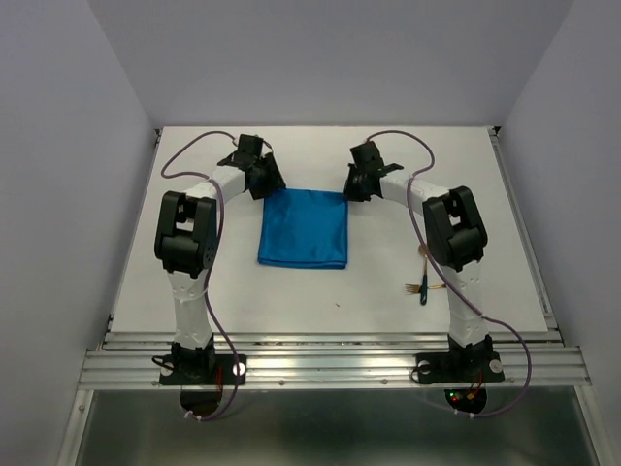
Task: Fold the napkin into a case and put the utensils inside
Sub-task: Move the square-folded napkin to the center of the board.
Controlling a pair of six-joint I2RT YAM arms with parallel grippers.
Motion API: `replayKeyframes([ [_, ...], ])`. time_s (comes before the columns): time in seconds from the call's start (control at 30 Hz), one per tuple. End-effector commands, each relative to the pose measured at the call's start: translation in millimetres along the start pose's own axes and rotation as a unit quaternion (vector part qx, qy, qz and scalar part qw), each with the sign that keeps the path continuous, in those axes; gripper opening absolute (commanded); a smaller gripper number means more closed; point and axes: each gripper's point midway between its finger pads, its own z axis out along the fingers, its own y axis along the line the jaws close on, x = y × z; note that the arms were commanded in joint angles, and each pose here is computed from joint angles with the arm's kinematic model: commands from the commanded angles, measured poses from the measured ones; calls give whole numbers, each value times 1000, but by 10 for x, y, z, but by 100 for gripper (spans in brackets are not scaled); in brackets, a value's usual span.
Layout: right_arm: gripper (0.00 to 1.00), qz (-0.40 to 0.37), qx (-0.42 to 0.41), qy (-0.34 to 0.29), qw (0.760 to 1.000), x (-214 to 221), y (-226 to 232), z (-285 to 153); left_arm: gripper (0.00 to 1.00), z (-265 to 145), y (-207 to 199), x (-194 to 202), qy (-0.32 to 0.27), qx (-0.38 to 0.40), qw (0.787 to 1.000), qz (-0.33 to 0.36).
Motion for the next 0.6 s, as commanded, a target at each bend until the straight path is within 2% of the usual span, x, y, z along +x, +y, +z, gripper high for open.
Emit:
replayKeyframes([
  [0.0,1,-9,9,8,1000,62,-48,115,63,-28,48,-129,-15,-9,1000,10],
  [0.17,1,-14,-8,15,1000,48,24,-13,63,68,251,8,1,-31,1000,6],
  [0.2,1,-18,-30,-4,999,-69,187,-197,63,60,263,33,1,-30,1000,5],
  [0.33,2,-47,-64,-23,997,-35,490,-657,63,-3,279,71,0,-30,1000,1],
  [0.57,3,-48,-96,48,993,790,515,-948,62,-177,415,422,21,-44,999,-9],
])
